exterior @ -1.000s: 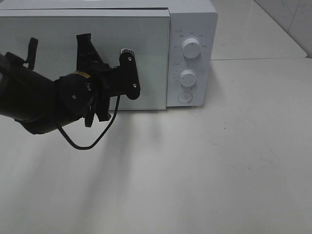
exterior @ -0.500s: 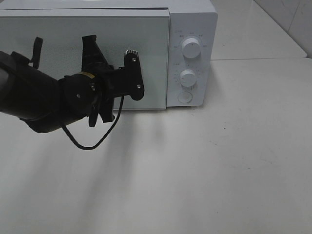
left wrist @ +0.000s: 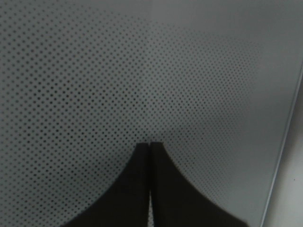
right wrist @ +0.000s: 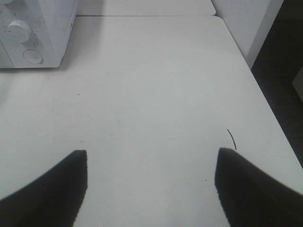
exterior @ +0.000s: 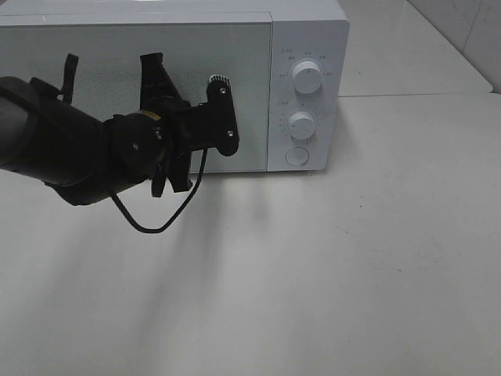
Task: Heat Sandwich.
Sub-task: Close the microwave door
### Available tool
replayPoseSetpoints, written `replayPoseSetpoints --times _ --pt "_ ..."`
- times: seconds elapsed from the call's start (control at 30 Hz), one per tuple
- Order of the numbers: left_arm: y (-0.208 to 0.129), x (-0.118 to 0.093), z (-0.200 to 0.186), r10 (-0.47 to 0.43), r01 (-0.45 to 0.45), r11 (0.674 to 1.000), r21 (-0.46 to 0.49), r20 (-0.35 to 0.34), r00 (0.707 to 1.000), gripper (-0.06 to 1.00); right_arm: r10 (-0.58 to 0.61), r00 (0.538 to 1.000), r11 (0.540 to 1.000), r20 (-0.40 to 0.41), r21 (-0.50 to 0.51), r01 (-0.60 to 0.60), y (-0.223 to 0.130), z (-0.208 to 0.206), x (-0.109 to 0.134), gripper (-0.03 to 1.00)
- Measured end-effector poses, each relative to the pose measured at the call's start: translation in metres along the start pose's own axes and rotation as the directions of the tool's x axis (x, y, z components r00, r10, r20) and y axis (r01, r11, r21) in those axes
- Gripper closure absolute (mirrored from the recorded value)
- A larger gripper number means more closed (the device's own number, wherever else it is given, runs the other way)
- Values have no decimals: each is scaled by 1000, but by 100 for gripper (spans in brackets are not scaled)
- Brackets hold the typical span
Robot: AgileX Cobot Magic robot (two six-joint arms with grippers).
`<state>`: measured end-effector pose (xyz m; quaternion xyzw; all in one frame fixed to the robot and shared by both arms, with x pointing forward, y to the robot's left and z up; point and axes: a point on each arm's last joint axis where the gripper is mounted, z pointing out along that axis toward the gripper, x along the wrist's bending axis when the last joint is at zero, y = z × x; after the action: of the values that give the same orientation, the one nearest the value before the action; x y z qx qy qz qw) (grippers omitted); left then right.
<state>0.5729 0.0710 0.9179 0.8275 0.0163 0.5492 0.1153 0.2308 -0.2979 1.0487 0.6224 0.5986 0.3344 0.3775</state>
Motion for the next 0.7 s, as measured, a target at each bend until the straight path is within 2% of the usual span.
replayPoseSetpoints --times 0.7 --pt "0 -1 1 4 -4 1000 5 13 1000 94 0 1000 1000 0 0 0 0 0 0 24"
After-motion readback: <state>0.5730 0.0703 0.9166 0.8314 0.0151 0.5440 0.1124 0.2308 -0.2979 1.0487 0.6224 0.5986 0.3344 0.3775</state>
